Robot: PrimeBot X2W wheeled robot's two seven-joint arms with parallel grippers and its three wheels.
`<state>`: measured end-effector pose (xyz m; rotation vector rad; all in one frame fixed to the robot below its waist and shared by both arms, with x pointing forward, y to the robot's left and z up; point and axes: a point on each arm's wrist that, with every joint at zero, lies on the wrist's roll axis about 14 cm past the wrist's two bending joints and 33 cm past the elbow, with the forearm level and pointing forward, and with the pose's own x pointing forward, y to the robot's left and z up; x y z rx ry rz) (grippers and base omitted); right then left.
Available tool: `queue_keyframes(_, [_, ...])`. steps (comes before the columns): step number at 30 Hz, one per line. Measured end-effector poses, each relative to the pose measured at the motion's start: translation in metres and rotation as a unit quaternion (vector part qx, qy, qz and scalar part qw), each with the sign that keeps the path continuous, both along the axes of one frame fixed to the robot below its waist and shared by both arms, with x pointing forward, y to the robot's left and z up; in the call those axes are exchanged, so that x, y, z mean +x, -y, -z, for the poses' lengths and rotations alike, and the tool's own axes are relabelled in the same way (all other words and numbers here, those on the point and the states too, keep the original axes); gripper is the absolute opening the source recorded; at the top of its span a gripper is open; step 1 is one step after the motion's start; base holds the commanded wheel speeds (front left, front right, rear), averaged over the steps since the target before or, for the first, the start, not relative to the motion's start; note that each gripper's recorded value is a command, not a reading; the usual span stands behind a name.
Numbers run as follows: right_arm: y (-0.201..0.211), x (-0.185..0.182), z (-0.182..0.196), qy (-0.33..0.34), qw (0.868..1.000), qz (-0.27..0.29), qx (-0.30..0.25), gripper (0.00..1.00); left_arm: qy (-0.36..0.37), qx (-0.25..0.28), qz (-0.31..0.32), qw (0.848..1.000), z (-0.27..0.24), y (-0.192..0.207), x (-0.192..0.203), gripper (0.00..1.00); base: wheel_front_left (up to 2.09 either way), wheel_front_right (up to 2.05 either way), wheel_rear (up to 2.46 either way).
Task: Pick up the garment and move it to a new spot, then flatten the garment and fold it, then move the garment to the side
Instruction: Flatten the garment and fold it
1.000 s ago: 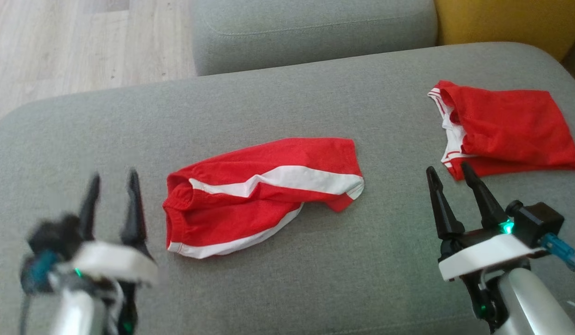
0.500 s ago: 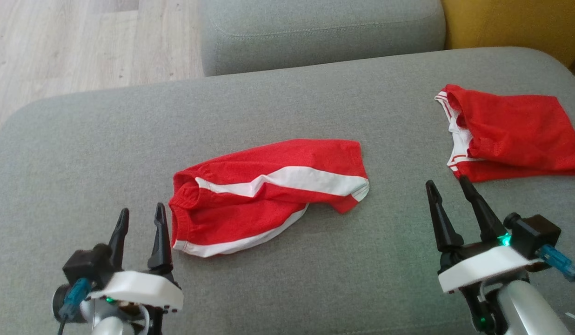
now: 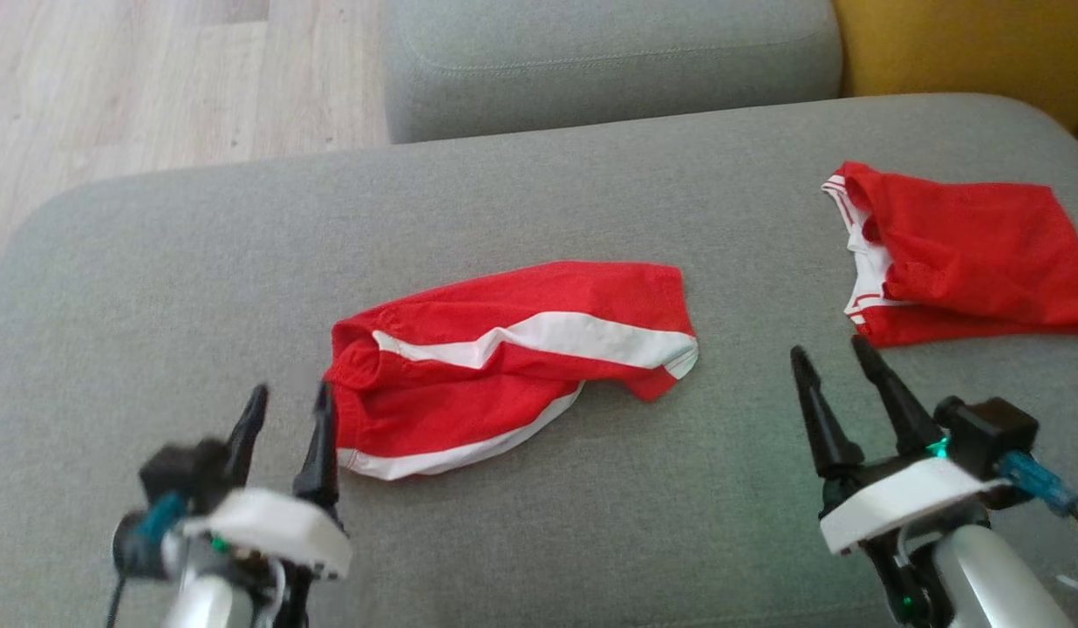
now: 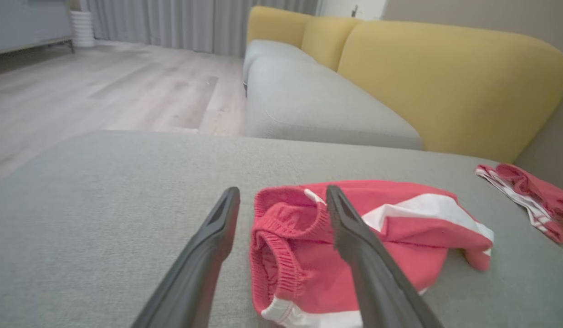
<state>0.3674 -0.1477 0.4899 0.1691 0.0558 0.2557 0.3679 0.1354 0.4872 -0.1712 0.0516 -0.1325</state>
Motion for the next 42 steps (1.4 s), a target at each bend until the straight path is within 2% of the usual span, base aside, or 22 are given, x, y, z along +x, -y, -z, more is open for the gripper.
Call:
queue_keyframes(3, [-0.009, 0.003, 0.017, -0.051, 0.998, -0.025, -0.018, 1.0, -0.038, 0.007, 0.04, 0.998, -0.002, 0.007, 0.018, 1.0, 0.0, 0.0, 0.0])
queue_keyframes(8, [-0.024, 0.022, 0.044, -0.148, 0.985, -0.076, -0.055, 1.0, -0.101, 0.007, 0.086, 0.991, -0.019, 0.013, 0.061, 1.0, 0.0, 0.0, 0.0])
queue_keyframes(12, [-0.031, 0.038, 0.063, -0.209, 0.968, -0.105, -0.087, 1.0, -0.178, 0.01, 0.134, 0.975, -0.013, 0.03, 0.077, 1.0, 0.0, 0.0, 0.0])
queue_keyframes(17, [-0.036, 0.042, 0.1, -0.286, 0.94, -0.132, -0.129, 1.0, -0.258, 0.027, 0.173, 0.95, 0.01, 0.042, 0.087, 1.0, 0.0, 0.0, 0.0])
queue_keyframes(18, [-0.036, 0.042, 0.1, -0.286, 0.94, -0.132, -0.129, 1.0, -0.258, 0.027, 0.173, 0.95, 0.01, 0.042, 0.087, 1.0, 0.0, 0.0, 0.0])
queue_keyframes(22, [-0.036, 0.048, 0.118, -0.31, 0.928, -0.141, -0.15, 1.0, -0.327, 0.012, 0.184, 0.927, 0.032, 0.042, 0.089, 1.0, 0.0, 0.0, 0.0])
queue_keyframes(27, [-0.045, 0.06, 0.119, -0.308, 0.93, -0.145, -0.139, 1.0, -0.389, 0.019, 0.191, 0.901, 0.056, 0.04, 0.085, 1.0, 0.0, 0.0, 0.0])
queue_keyframes(33, [-0.059, 0.063, 0.12, -0.302, 0.933, -0.154, -0.123, 1.0, -0.426, 0.025, 0.199, 0.882, 0.069, 0.039, 0.08, 1.0, 0.0, 0.0, 0.0])
queue_keyframes(42, [-0.059, 0.068, 0.12, -0.327, 0.93, -0.135, -0.094, 1.0, -0.424, 0.036, 0.191, 0.885, 0.059, 0.024, 0.088, 1.0, 0.0, 0.0, 0.0])
